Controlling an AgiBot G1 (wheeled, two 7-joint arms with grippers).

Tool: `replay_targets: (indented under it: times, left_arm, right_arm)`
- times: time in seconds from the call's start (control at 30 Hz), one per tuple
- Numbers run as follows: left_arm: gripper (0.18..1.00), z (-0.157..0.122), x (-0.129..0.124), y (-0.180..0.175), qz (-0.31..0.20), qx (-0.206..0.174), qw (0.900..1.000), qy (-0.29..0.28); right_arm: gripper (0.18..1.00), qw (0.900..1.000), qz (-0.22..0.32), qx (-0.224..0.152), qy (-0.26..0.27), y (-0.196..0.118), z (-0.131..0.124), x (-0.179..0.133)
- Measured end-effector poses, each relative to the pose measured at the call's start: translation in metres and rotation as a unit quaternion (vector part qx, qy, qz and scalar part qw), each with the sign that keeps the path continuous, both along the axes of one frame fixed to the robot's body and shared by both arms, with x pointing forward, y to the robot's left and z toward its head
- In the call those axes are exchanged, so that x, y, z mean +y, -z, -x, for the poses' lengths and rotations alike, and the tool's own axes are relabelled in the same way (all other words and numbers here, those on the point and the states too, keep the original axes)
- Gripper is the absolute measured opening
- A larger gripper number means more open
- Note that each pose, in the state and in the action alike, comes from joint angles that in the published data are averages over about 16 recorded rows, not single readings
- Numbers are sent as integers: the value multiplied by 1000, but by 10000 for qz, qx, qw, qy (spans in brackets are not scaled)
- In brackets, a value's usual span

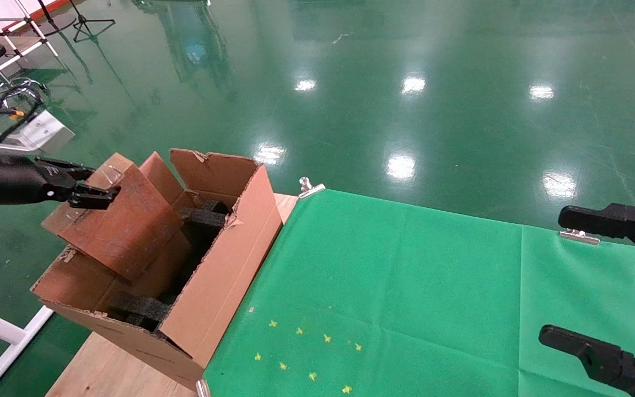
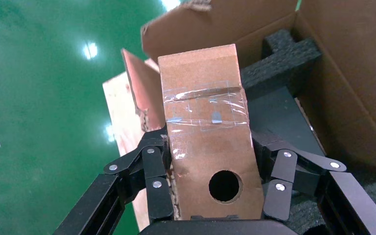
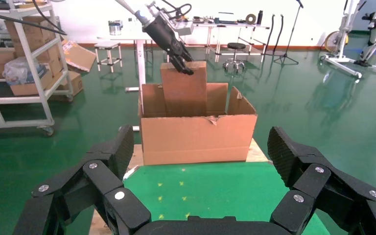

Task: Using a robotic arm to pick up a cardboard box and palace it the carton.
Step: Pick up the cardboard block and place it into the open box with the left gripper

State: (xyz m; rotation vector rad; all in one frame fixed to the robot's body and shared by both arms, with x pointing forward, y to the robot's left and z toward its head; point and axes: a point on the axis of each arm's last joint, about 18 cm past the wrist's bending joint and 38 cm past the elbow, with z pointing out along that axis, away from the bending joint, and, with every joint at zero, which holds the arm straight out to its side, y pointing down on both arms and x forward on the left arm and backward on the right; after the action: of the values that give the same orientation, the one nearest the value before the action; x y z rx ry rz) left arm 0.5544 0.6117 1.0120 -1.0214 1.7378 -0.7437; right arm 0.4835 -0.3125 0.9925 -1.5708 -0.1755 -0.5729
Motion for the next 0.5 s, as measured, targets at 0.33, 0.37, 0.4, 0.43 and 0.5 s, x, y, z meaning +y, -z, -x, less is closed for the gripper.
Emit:
replay_targets:
  times: [0.33,0.37,0.4,0.43,0.5]
  left_arm:
    - [426,-26,7,36,425,342,9966,-619]
    - [426,-29,7,40,454,376,9960,-670]
    - [426,-30,7,44,482,410,9954,-716]
    - [424,-32,7,48,510,446,9948,-760]
    - [421,-35,7,56,551,515,9937,-835]
  right_arm:
    - [1001,10000,0,0,0,0,0,0]
    - [1001,10000,0,0,0,0,0,0]
    - [1001,10000,0,0,0,0,0,0]
    - [1001,10000,0,0,0,0,0,0]
    - [1001,10000,0,0,0,0,0,0]
